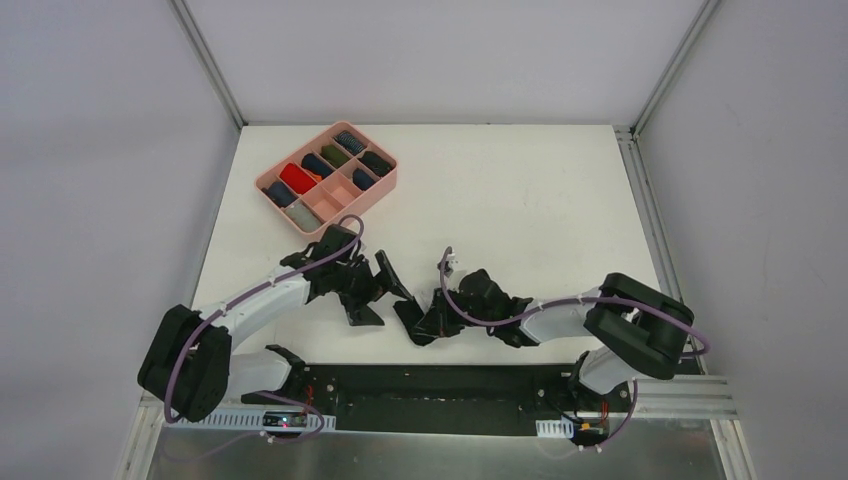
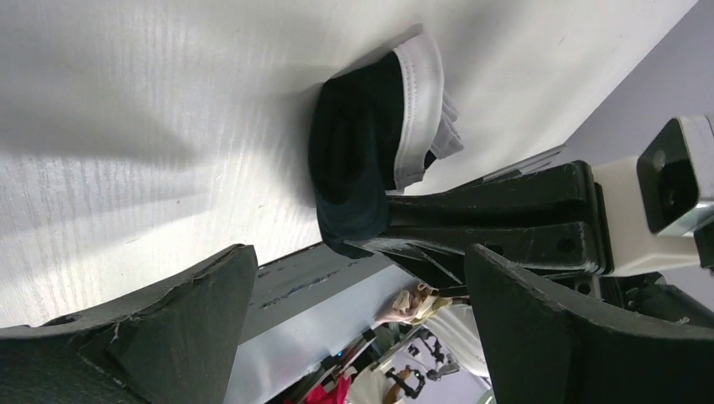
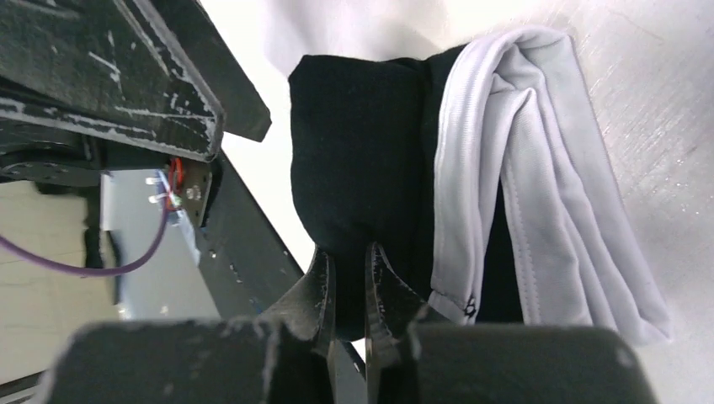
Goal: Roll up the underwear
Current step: Roll the underwear to the center of the board.
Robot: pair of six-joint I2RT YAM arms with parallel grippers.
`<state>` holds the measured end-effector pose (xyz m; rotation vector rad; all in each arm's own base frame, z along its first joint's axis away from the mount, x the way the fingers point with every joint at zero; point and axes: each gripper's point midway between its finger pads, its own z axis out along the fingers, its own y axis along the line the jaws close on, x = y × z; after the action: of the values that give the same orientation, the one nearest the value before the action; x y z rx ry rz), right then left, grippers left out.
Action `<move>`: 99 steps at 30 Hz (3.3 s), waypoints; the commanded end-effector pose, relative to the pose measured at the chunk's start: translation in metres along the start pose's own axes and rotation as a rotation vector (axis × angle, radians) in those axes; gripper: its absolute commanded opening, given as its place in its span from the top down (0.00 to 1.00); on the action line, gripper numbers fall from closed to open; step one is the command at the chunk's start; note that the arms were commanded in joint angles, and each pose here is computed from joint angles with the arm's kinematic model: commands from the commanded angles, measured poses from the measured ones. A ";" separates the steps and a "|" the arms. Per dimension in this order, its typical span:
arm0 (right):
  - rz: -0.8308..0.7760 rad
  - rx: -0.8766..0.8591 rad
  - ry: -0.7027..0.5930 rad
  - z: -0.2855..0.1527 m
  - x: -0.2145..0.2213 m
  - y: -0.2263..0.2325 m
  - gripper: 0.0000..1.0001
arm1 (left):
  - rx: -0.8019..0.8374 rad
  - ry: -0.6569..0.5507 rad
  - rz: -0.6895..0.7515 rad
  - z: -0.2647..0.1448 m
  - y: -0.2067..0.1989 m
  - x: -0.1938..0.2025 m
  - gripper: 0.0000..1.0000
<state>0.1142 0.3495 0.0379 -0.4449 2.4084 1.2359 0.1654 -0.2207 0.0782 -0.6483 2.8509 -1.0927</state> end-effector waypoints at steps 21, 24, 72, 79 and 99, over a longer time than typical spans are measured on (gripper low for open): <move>0.233 -0.105 0.162 -0.003 0.036 -0.018 1.00 | -0.067 0.066 -0.025 0.036 0.014 -0.008 1.00; 0.203 -0.054 0.145 -0.005 0.031 -0.018 0.64 | -0.070 0.065 -0.044 0.036 0.016 -0.006 1.00; 0.005 0.073 0.152 -0.022 0.051 -0.005 1.00 | 0.065 -0.076 -0.068 -0.004 -0.026 -0.011 0.43; 0.186 -0.033 0.180 -0.019 0.044 -0.014 1.00 | 0.063 -0.069 -0.048 -0.005 -0.025 -0.009 0.43; 0.422 -0.139 0.237 -0.006 0.041 -0.032 1.00 | 0.021 0.055 0.016 0.024 -0.025 -0.003 0.84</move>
<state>0.1021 0.3406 0.0305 -0.2088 2.5695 1.7406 0.1808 -0.2435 0.0785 -0.6621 2.8639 -1.1343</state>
